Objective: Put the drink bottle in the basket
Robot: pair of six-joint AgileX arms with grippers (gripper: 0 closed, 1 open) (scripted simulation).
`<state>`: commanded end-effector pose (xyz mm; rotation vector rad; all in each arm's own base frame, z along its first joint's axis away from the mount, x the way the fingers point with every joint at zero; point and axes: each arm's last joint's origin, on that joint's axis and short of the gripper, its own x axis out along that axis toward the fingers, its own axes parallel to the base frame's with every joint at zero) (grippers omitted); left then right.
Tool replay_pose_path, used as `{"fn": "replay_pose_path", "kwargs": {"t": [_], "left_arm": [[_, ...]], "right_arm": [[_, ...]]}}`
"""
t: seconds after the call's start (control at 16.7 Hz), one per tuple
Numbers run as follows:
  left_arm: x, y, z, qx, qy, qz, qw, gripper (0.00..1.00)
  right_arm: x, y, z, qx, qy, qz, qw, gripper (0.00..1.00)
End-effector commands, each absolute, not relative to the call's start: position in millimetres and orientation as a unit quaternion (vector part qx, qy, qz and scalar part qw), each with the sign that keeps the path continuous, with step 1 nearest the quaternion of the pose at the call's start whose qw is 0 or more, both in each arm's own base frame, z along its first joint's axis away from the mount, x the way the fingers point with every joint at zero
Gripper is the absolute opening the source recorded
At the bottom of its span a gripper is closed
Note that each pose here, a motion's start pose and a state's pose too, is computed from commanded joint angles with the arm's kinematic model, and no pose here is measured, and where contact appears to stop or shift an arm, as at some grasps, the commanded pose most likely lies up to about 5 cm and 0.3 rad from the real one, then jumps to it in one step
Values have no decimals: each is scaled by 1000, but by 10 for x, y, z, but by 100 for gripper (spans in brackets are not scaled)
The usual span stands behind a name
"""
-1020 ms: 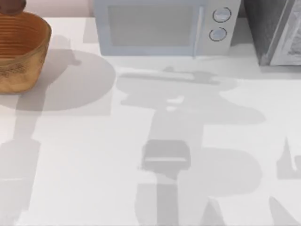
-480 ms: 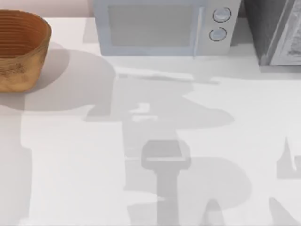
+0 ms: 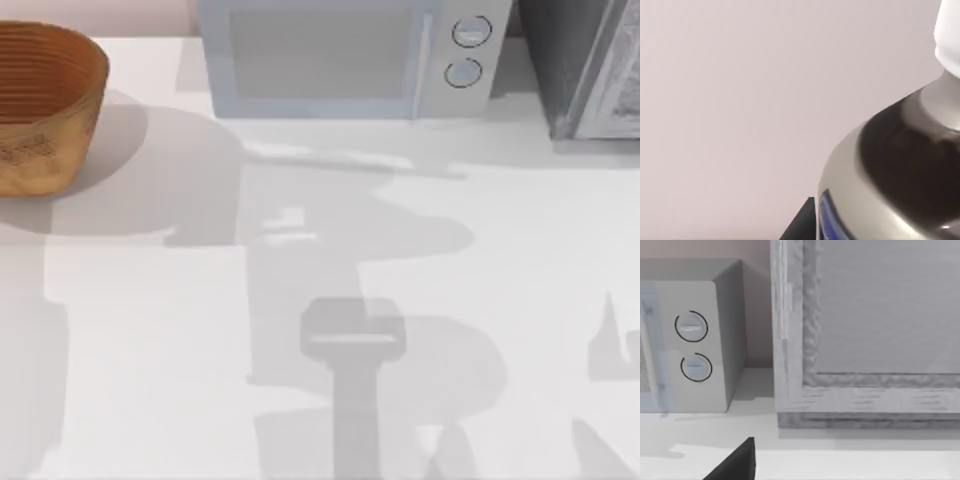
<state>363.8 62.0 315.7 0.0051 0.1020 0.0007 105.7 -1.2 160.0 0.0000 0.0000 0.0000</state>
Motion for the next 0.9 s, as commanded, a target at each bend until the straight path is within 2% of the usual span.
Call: {"fn": "replay_pose_path", "kwargs": {"t": [0.66, 0.9], "left_arm": [[3955, 630, 2837, 2, 49, 2, 999, 0], [3966, 627, 2822, 2, 49, 2, 999, 0]], "right_arm": [[1057, -12, 1600, 0, 0, 0, 1000, 100], [1057, -12, 1600, 0, 0, 0, 1000, 100]]}}
